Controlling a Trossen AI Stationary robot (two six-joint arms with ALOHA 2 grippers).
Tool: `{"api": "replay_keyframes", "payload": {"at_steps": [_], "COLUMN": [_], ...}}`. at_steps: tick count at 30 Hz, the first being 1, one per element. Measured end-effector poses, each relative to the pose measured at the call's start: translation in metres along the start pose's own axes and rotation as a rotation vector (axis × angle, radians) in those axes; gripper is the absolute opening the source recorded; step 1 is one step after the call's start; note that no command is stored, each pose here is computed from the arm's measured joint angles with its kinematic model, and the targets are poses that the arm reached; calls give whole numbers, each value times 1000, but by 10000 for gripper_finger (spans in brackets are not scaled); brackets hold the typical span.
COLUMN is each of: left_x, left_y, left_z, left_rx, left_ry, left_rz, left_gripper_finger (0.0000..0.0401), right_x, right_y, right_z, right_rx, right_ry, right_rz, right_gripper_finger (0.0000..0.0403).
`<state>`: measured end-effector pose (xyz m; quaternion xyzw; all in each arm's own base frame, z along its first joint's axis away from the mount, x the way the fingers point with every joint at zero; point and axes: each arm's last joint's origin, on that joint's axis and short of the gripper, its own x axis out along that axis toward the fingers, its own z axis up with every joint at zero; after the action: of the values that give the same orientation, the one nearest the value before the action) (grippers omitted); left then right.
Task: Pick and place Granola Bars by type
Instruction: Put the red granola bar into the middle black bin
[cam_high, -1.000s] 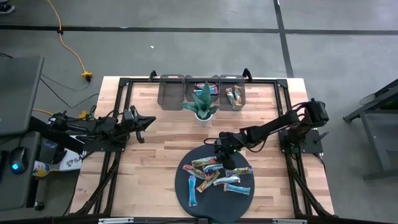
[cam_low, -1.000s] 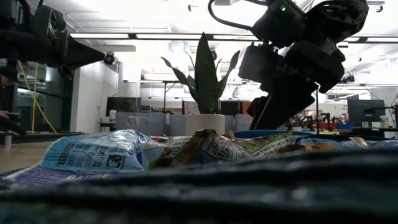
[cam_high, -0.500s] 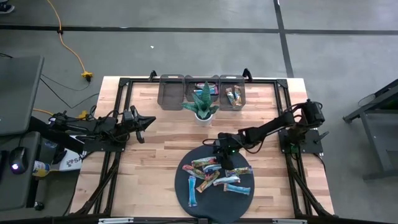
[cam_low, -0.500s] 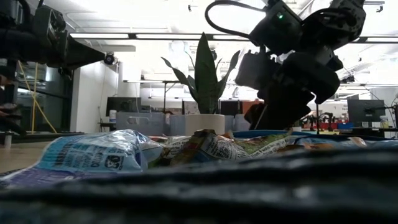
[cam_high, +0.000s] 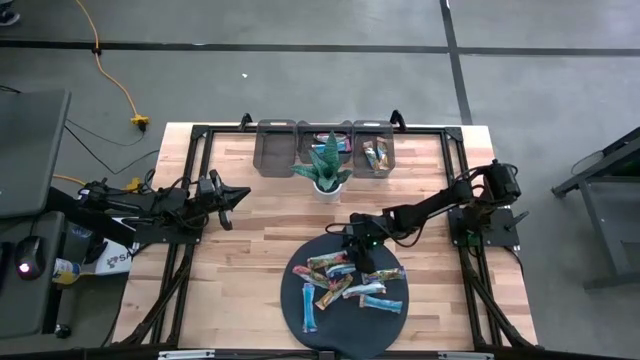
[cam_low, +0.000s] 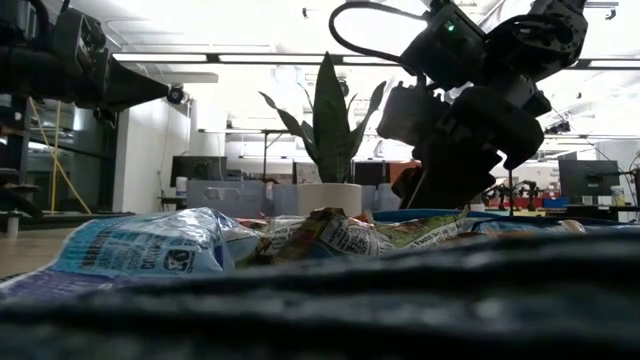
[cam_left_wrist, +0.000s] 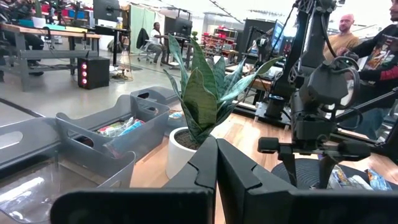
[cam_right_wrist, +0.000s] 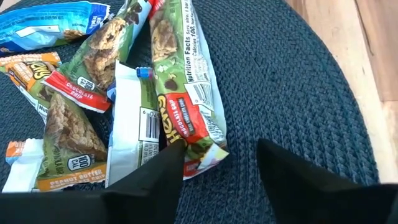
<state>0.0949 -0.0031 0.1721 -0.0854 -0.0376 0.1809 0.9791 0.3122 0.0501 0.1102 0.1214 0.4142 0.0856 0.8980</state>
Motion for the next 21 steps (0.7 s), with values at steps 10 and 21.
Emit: {"api": "replay_keyframes", "payload": {"at_steps": [10, 21], "left_x": [0, 0], "left_y": [0, 0], "left_z": [0, 0], "left_rx": [0, 0], "left_ry": [0, 0], "left_rz": [0, 0], "left_gripper_finger": [1, 1], "right_x": [-1, -1], "right_y": [-5, -11], "right_z": [0, 1], "right_rx": [12, 29], "right_ry": [2, 1], "right_rz": [-7, -20], "right_gripper_finger": [122, 48]}}
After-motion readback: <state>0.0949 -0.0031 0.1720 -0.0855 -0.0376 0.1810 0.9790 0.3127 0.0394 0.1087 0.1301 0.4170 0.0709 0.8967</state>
